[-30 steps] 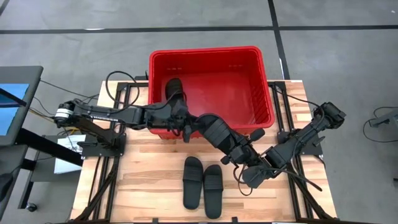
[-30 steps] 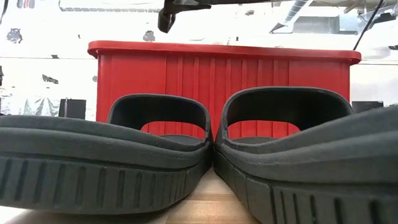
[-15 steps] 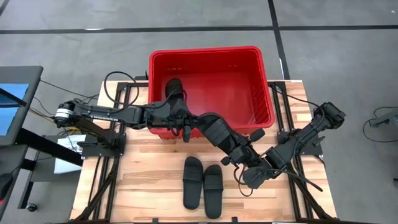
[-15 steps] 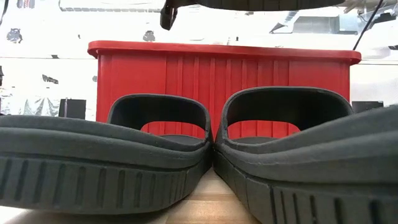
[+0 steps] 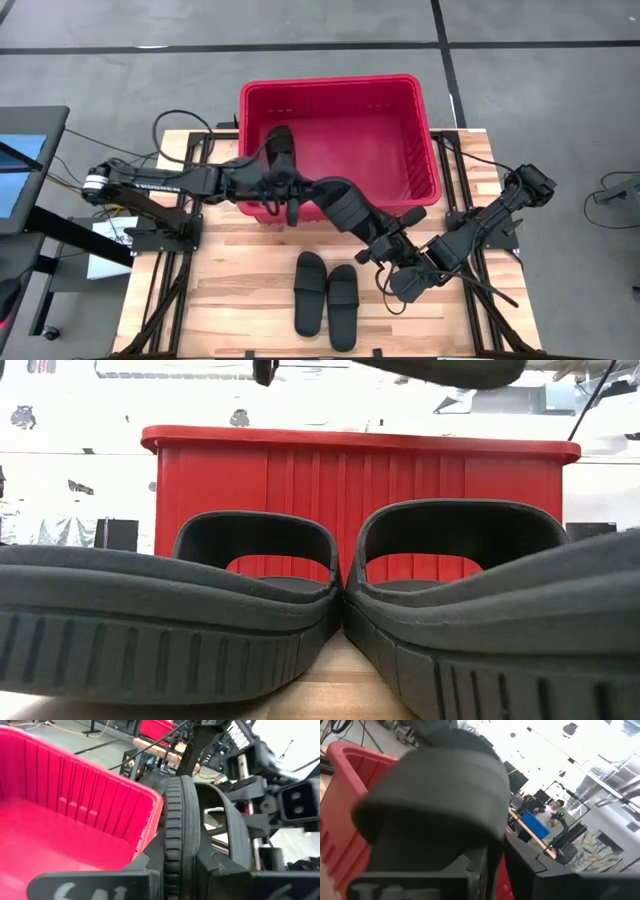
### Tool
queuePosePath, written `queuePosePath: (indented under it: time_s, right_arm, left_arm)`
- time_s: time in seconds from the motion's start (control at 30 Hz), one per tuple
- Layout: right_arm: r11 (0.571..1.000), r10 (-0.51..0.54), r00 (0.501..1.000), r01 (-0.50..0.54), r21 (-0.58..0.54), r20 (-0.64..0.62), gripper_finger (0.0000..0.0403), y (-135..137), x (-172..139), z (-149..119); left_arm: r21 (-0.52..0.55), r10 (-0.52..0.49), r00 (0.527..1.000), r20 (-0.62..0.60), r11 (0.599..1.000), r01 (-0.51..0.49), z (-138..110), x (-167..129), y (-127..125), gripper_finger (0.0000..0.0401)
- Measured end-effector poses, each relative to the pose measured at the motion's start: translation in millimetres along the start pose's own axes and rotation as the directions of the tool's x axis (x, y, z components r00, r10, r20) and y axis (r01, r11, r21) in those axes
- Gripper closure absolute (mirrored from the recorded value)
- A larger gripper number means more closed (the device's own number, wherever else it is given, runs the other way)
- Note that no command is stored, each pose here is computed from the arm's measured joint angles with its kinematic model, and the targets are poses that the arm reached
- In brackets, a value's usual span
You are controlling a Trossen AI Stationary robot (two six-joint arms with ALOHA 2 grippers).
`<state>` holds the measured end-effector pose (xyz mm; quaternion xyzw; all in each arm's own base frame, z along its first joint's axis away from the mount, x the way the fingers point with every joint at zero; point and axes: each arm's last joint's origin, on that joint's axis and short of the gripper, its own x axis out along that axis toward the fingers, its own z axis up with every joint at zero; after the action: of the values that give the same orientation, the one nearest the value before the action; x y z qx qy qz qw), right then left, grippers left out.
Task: Pick and place slides into bin
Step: Put the black slides into the red bin
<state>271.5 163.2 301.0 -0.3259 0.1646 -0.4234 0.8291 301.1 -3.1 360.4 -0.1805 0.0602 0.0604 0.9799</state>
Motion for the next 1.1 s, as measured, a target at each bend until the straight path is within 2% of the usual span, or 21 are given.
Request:
queuePosePath:
  time_s: [0.27,0.5,0.67,0.83,0.93,1.03,1.1]
  right_arm:
    - [1.000,0.006,1.000,-0.006,0.008,0.001,0.0299,0.1,0.0,0.5]
    - [1.000,0.003,1.000,-0.003,0.007,-0.003,0.0226,0.1,2.2,0.5]
    - [0.997,0.010,1.000,-0.010,-0.073,0.003,0.0183,0.5,-0.6,0.4]
    - [0.986,0.026,0.999,-0.022,-0.168,0.019,0.0169,-1.3,-8.4,-4.0]
    - [0.981,0.040,0.999,-0.034,-0.192,0.029,0.0169,-8.0,-12.1,-10.6]
    - [0.984,0.134,0.991,-0.131,-0.123,0.024,0.0172,-25.2,-13.6,-19.6]
    - [0.976,0.217,0.976,-0.217,-0.037,0.000,0.0176,-40.6,-13.0,-26.7]
  left_arm:
    - [0.024,0.013,0.999,-0.032,1.000,-0.012,11.4,-10.5,-3.3,0.0371]
    - [0.035,0.058,0.994,-0.089,0.998,-0.055,7.4,-11.8,-1.0,0.0371]
    - [0.051,0.098,0.987,-0.126,0.994,-0.093,4.2,-14.2,1.3,0.0371]
    - [0.078,0.130,0.978,-0.161,0.990,-0.119,4.1,-22.8,4.0,0.0371]
    - [0.084,0.150,0.979,-0.141,0.987,-0.139,9.4,-32.7,4.4,0.0371]
    - [0.090,0.156,0.981,-0.117,0.985,-0.145,15.7,-42.3,5.5,0.0371]
    - [0.090,0.152,0.983,-0.100,0.986,-0.143,20.0,-49.0,5.7,0.0371]
